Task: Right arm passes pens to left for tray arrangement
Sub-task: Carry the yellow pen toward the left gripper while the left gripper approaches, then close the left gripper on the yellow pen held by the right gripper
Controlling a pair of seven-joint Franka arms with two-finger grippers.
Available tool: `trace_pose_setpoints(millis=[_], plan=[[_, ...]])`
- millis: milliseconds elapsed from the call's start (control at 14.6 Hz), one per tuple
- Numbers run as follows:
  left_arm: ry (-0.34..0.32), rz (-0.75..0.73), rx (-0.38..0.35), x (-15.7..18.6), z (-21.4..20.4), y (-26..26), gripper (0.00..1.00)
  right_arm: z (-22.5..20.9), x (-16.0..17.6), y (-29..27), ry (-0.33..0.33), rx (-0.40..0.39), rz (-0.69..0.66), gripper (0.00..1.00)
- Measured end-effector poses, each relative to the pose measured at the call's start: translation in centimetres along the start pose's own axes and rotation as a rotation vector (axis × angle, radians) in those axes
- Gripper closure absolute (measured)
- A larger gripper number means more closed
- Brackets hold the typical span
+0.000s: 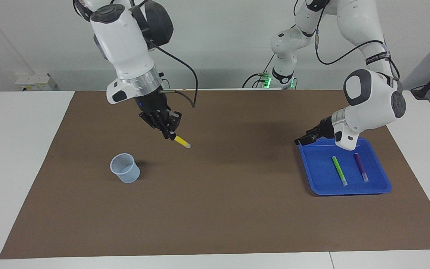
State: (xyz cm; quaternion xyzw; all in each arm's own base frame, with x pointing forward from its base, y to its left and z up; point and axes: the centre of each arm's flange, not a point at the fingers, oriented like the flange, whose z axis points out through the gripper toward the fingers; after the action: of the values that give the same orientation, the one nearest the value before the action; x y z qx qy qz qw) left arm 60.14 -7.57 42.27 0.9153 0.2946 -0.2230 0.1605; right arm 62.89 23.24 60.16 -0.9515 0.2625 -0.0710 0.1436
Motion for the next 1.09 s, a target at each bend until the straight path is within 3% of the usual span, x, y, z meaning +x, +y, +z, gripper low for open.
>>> trace_pose_setpoints(millis=[342, 683, 1093], plan=[[-0.106, -0.182, -0.073, -4.0, 1.0, 3.8, 0.15, 0.5, -3.7, -3.5, 0.002, 0.065, 0.215, 0.82], [-0.220, -0.334, -0.149, -5.7, 1.1, 5.7, 0.15, 1.6, -8.0, -6.4, -0.027, 0.102, 0.455, 0.82], [-0.337, -0.515, -0.275, -7.1, 0.3, 8.1, 0.16, 1.6, -9.0, -7.0, -0.113, 0.113, 0.668, 0.82]])
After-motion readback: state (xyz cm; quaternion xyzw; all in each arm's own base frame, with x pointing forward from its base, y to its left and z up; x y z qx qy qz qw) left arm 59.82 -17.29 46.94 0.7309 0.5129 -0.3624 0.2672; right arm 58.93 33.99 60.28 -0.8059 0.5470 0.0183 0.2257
